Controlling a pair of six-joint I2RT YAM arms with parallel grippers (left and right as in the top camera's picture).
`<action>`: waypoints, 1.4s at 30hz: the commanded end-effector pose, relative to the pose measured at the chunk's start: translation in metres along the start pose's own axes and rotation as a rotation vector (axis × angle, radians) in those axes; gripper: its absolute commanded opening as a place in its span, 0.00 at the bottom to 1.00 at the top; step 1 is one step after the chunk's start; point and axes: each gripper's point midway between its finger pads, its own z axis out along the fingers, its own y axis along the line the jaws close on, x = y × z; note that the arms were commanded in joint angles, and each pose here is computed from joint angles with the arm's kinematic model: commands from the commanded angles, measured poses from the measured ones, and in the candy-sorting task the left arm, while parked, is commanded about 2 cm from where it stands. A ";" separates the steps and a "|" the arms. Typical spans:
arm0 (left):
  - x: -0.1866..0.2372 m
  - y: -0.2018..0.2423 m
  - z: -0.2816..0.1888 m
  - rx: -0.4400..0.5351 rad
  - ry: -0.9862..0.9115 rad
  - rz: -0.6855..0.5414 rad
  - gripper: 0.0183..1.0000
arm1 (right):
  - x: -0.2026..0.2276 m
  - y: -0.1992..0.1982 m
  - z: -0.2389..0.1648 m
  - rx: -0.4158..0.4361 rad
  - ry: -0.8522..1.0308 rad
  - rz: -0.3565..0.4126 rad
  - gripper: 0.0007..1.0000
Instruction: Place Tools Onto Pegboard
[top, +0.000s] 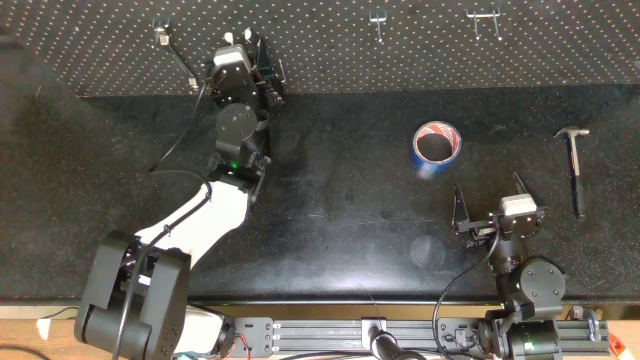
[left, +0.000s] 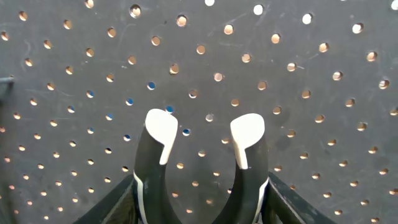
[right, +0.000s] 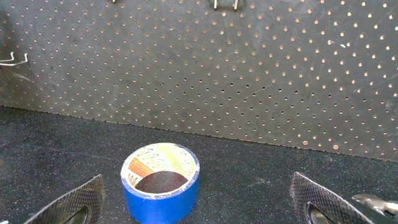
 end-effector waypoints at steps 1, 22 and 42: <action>-0.011 -0.012 0.005 0.055 -0.021 -0.003 0.01 | 0.001 0.001 0.000 -0.001 0.000 -0.014 0.97; 0.015 -0.017 0.010 0.089 0.035 0.006 0.85 | 0.001 0.001 0.000 -0.001 0.000 -0.014 0.97; 0.000 0.101 -0.188 0.004 -0.009 -0.005 0.99 | 0.001 0.001 0.000 -0.001 0.000 -0.014 0.97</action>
